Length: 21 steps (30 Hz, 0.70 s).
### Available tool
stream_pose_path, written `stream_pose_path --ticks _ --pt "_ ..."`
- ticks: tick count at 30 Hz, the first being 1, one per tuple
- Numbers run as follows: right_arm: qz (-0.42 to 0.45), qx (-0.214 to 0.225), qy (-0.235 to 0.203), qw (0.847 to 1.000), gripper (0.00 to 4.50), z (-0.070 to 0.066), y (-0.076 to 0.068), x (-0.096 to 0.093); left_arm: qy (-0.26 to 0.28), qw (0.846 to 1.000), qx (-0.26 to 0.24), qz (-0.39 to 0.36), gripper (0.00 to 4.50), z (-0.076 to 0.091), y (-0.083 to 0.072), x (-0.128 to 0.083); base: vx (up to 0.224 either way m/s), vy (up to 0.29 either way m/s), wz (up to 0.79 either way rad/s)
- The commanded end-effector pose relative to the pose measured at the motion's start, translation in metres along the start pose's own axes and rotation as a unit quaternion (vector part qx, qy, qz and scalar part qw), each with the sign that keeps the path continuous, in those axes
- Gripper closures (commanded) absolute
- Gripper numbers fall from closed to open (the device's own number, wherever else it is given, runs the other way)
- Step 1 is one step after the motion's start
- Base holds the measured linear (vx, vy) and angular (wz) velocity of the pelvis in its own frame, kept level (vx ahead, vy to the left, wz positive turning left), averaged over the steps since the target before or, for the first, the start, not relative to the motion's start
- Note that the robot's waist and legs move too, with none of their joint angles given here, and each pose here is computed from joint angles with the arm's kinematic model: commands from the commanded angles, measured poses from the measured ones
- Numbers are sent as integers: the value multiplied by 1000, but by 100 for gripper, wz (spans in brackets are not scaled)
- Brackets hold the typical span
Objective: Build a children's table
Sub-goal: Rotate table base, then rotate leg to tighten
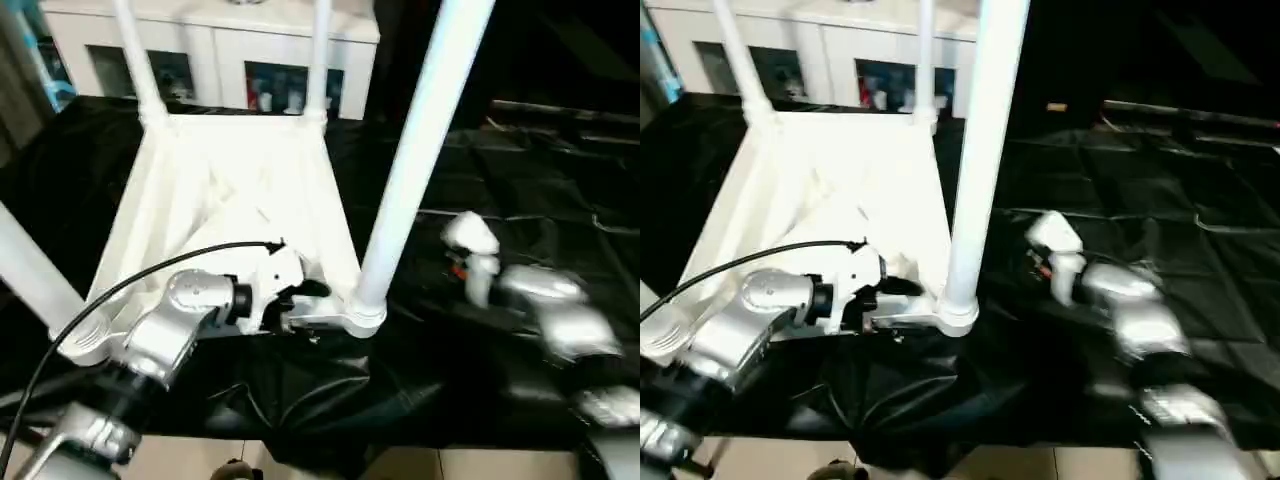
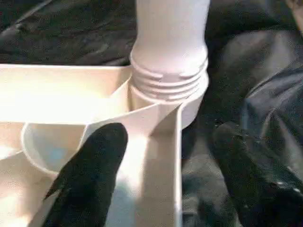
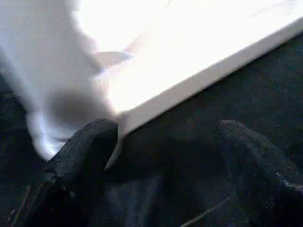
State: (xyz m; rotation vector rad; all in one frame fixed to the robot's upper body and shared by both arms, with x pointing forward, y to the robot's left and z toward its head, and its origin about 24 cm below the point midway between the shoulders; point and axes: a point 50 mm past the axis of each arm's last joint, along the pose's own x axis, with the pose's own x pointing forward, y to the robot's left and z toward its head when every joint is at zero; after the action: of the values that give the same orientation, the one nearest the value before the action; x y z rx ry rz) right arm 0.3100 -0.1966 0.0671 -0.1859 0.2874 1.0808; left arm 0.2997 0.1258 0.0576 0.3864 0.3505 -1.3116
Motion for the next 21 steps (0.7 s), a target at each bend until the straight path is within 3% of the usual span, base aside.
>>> stream_pose_path --ticks 1,4,11,13,21 --pt "24 -5 -5 1000 69 6 5 -2 13 1000 19 -5 149 2 3 1 0 0 0" --pt "40 -1 -9 999 69 8 13 -6 28 999 18 -5 160 -3 6 -3 0 0 0" --pt "51 14 -12 999 69 11 24 -9 42 999 9 -25 238 -11 8 -9 0 0 0" --pt "55 13 -11 998 69 10 25 -9 45 999 5 -29 238 -13 7 -11 0 0 0" --pt "60 8 0 998 69 9 31 -3 57 998 -4 -33 311 -19 8 -13 0 0 0"
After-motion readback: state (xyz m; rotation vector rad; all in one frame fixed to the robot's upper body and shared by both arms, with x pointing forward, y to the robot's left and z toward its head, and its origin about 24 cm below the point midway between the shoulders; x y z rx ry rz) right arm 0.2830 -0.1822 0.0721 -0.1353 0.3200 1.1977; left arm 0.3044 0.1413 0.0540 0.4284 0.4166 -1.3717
